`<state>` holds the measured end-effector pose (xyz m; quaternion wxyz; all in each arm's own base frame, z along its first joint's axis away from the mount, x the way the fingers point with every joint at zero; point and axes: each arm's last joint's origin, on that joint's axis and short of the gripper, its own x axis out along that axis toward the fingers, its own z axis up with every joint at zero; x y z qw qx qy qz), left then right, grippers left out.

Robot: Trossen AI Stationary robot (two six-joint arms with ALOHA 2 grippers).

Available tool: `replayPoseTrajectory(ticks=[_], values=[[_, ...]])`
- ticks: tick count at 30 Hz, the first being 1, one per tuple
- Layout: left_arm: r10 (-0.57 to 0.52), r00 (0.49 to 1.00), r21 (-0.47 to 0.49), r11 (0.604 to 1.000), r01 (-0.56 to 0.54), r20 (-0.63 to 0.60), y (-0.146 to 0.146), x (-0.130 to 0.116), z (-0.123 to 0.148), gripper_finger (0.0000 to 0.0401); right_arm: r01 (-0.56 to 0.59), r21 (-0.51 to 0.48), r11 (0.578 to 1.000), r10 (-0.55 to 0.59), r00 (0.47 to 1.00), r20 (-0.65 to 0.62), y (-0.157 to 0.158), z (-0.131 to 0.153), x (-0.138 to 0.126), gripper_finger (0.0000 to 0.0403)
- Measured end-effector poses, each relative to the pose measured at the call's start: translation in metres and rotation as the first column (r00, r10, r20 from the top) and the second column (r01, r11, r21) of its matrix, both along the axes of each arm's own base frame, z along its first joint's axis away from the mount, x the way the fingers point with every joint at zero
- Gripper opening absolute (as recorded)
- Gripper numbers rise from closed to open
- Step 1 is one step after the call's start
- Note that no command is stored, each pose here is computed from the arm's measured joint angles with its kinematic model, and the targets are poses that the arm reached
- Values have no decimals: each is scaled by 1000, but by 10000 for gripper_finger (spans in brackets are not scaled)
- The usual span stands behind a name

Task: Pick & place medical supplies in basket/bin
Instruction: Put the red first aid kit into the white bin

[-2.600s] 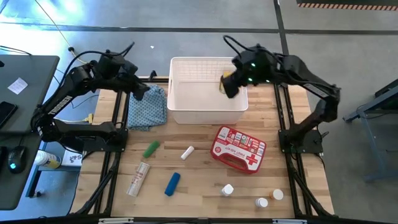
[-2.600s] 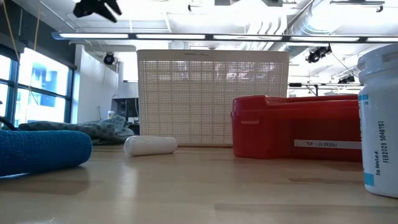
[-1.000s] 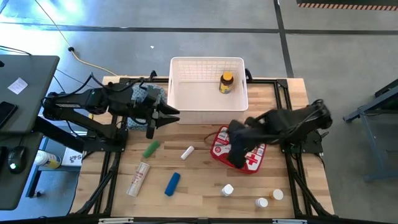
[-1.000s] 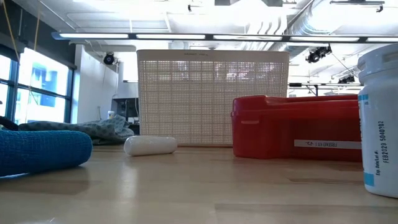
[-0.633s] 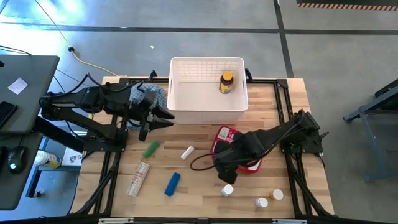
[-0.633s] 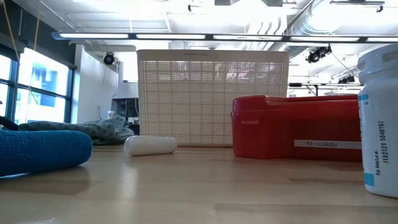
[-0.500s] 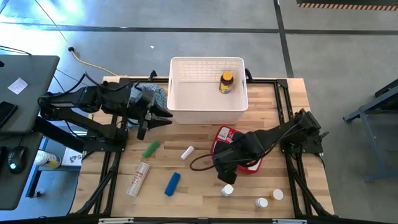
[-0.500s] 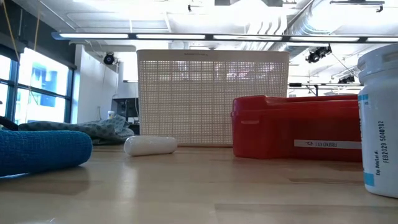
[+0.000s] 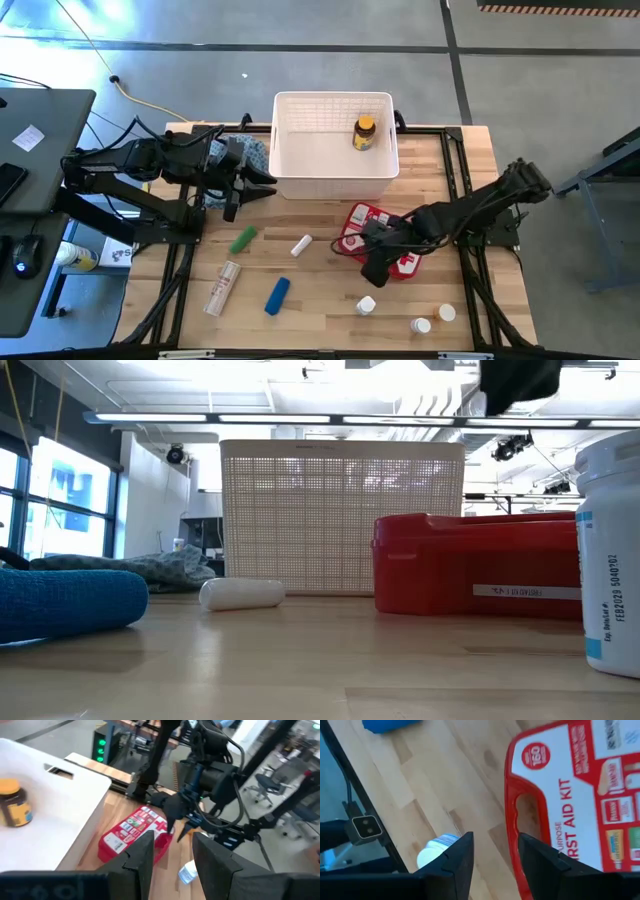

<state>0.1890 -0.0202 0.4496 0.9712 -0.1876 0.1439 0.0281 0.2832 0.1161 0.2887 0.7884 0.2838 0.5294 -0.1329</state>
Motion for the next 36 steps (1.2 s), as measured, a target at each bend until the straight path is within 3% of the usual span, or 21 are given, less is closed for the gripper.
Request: replayPoseTrajectory(ticks=[6, 11, 20, 23, 28, 36], values=[[74, 997, -21, 997, -74, -8, 2, 0, -1, 170, -22, 37, 999, 21, 999, 28, 0, -20, -3, 145], [104, 995, -38, 994, -104, -7, 3, 0, -1, 170, -43, -42, 998, 43, 999, 10, -4, -25, -6, 145], [149, 989, -20, 989, -149, -4, 4, 0, -1, 170, -245, -144, 959, 253, 966, 43, -4, -24, -3, 149], [161, 987, -24, 987, -161, -9, 4, -1, -1, 170, -233, -154, 960, 244, 968, 53, -4, -25, -3, 144], [196, 980, -108, 975, -196, -11, 5, -1, -2, 170, -233, -130, 964, 240, 970, 43, -1, -34, -5, 133], [272, 962, -132, 954, -270, -5, 6, 0, -2, 170, -201, -126, 972, 209, 976, 60, -2, -35, -4, 126]])
